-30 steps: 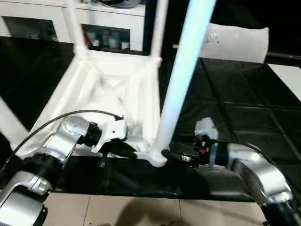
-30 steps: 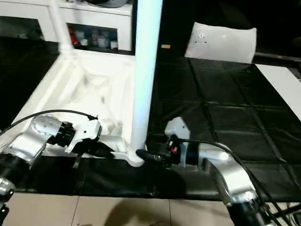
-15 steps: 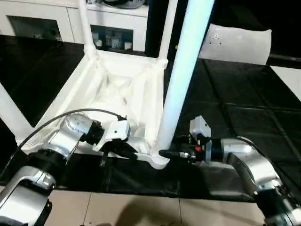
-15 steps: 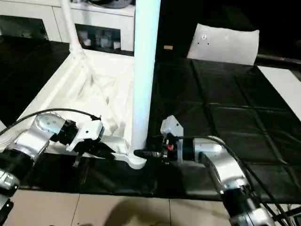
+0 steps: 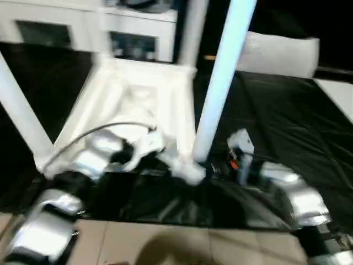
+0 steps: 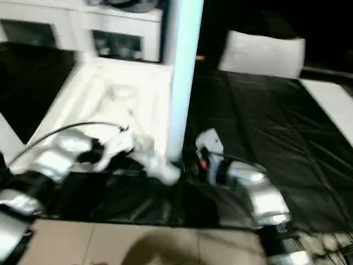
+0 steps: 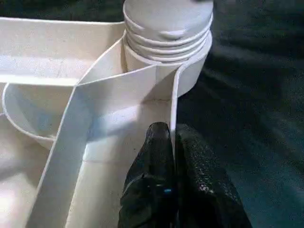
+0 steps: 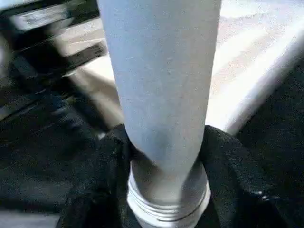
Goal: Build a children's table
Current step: Rotate leg to tighten
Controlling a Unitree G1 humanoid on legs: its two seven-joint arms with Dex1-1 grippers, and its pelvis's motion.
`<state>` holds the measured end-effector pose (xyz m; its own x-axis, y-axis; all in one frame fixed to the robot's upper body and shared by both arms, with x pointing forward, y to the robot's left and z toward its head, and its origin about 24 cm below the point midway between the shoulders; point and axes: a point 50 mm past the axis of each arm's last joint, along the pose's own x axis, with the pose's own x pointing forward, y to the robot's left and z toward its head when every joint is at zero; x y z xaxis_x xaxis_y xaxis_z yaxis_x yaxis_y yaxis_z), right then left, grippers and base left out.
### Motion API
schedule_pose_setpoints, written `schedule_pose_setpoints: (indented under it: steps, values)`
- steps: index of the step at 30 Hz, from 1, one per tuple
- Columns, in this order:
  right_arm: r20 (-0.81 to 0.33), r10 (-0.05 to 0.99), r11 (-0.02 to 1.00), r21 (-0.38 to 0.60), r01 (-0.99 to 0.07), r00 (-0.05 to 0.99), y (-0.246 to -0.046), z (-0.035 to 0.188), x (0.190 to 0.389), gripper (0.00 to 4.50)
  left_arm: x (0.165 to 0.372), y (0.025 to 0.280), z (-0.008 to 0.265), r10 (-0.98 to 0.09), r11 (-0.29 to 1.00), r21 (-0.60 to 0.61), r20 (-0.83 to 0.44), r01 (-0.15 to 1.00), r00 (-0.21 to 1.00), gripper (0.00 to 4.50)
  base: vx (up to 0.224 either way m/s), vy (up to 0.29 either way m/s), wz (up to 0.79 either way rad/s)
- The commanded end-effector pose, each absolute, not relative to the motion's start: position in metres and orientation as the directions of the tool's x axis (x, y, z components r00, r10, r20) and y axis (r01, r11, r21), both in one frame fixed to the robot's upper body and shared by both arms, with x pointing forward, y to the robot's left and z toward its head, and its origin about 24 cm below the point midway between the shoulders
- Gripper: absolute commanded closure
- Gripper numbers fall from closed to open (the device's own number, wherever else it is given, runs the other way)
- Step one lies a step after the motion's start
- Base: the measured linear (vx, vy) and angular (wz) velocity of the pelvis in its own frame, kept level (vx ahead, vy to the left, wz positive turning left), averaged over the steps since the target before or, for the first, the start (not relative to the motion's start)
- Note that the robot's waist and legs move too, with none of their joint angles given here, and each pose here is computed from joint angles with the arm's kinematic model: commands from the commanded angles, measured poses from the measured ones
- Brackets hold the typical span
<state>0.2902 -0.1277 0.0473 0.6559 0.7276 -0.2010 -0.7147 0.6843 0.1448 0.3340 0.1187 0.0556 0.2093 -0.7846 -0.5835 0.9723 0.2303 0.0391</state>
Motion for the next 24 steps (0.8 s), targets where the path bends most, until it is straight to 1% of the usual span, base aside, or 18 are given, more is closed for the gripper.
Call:
schedule_pose_setpoints:
  steps: [1, 3, 5, 6, 8, 9, 10, 11, 12, 14, 15, 16, 17, 20, 21, 22, 23, 24]
  values:
    - [-0.26, 0.714, 0.699, 0.2, -0.687, 0.65, -0.101, 0.034, 0.286, 2.61, 0.347, 0.096, 0.072, -0.797, 0.351, 0.099, -0.49, 0.931, 0.353, 4.5, 0.0, 0.0, 0.0]
    - [-0.272, 0.628, 0.778, 0.211, -0.592, 0.729, -0.089, 0.033, 0.294, 2.61, 0.35, 0.082, 0.072, -0.783, 0.417, 0.092, -0.469, 0.904, 0.409, 4.5, 0.0, 0.0, 0.0]
    - [-0.273, 0.607, 0.795, 0.217, -0.567, 0.746, -0.086, 0.033, 0.297, 2.61, 0.35, 0.079, 0.072, -0.778, 0.426, 0.097, -0.468, 0.899, 0.419, 4.5, 0.0, 0.0, 0.0]
    - [-0.278, 0.545, 0.838, 0.216, -0.502, 0.791, -0.078, 0.035, 0.304, 2.61, 0.352, 0.073, 0.072, -0.762, 0.447, 0.122, -0.468, 0.886, 0.448, 4.5, 0.0, 0.0, 0.0]
    - [-0.284, 0.498, 0.866, 0.218, -0.451, 0.819, -0.072, 0.037, 0.309, 2.61, 0.352, 0.068, 0.073, -0.756, 0.444, 0.137, -0.474, 0.886, 0.452, 4.5, 0.0, 0.0, 0.0]
    - [-0.259, 0.497, 0.864, 0.236, -0.444, 0.828, -0.07, 0.041, 0.311, 2.61, 0.351, 0.068, 0.072, -0.75, 0.427, 0.158, -0.488, 0.89, 0.446, 4.5, 0.0, 0.0, 0.0]
    - [-0.252, 0.498, 0.863, 0.241, -0.444, 0.83, -0.07, 0.042, 0.311, 2.61, 0.351, 0.069, 0.072, -0.748, 0.421, 0.163, -0.493, 0.892, 0.444, 4.5, 0.0, 0.0, 0.0]
    - [-0.235, 0.498, 0.861, 0.249, -0.444, 0.834, -0.07, 0.045, 0.311, 2.05, 0.351, 0.07, 0.071, -0.745, 0.406, 0.173, -0.507, 0.897, 0.434, 4.5, 0.0, 0.0, 0.0]
    - [-0.219, 0.501, 0.857, 0.26, -0.445, 0.837, -0.073, 0.046, 0.311, 1.91, 0.35, 0.073, 0.07, -0.743, 0.391, 0.18, -0.517, 0.902, 0.425, 4.5, 0.0, 0.0, 0.0]
    - [-0.176, 0.53, 0.839, 0.252, -0.483, 0.829, -0.083, 0.049, 0.307, 1.82, 0.348, 0.084, 0.07, -0.749, 0.357, 0.178, -0.532, 0.917, 0.395, 4.5, 0.0, 0.0, 0.0]
    - [-0.176, 0.53, 0.839, 0.252, -0.483, 0.829, -0.083, 0.049, 0.307, 1.68, 0.348, 0.084, 0.07, -0.749, 0.357, 0.178, -0.532, 0.917, 0.395, 4.5, 0.0, 0.0, 0.0]
    - [-0.166, 0.541, 0.833, 0.239, -0.498, 0.825, -0.088, 0.05, 0.305, 1.48, 0.347, 0.088, 0.07, -0.762, 0.326, 0.188, -0.527, 0.926, 0.375, 4.5, 0.0, 0.0, 0.0]
    - [-0.166, 0.541, 0.833, 0.239, -0.498, 0.825, -0.088, 0.05, 0.305, 1.48, 0.347, 0.088, 0.07, -0.762, 0.326, 0.188, -0.527, 0.926, 0.375, 4.5, 0.0, 0.0, 0.0]
    - [-0.146, 0.581, 0.811, 0.192, -0.553, 0.801, -0.106, 0.05, 0.299, 1.36, 0.34, 0.099, 0.071, -0.805, 0.217, 0.217, -0.512, 0.952, 0.3, 4.5, 0.0, 0.0, 0.0]
    - [-0.145, 0.584, 0.809, 0.19, -0.557, 0.799, -0.108, 0.05, 0.299, 1.23, 0.34, 0.1, 0.071, -0.805, 0.214, 0.215, -0.513, 0.953, 0.297, 4.5, 0.0, 0.0, 0.0]
    - [-0.139, 0.638, 0.769, 0.156, -0.62, 0.757, -0.123, 0.052, 0.294, 1.03, 0.335, 0.112, 0.069, -0.817, 0.162, 0.192, -0.523, 0.968, 0.241, 4.5, 0.0, 0.0, 0.0]
    - [-0.139, 0.651, 0.759, 0.147, -0.635, 0.746, -0.127, 0.053, 0.293, 1.03, 0.334, 0.114, 0.069, -0.821, 0.152, 0.183, -0.524, 0.971, 0.227, 4.5, 0.0, 0.0, 0.0]
    - [-0.139, 0.66, 0.751, 0.141, -0.645, 0.739, -0.129, 0.053, 0.292, 0.92, 0.333, 0.115, 0.069, -0.823, 0.145, 0.178, -0.524, 0.973, 0.219, 4.5, 0.0, 0.0, 0.0]
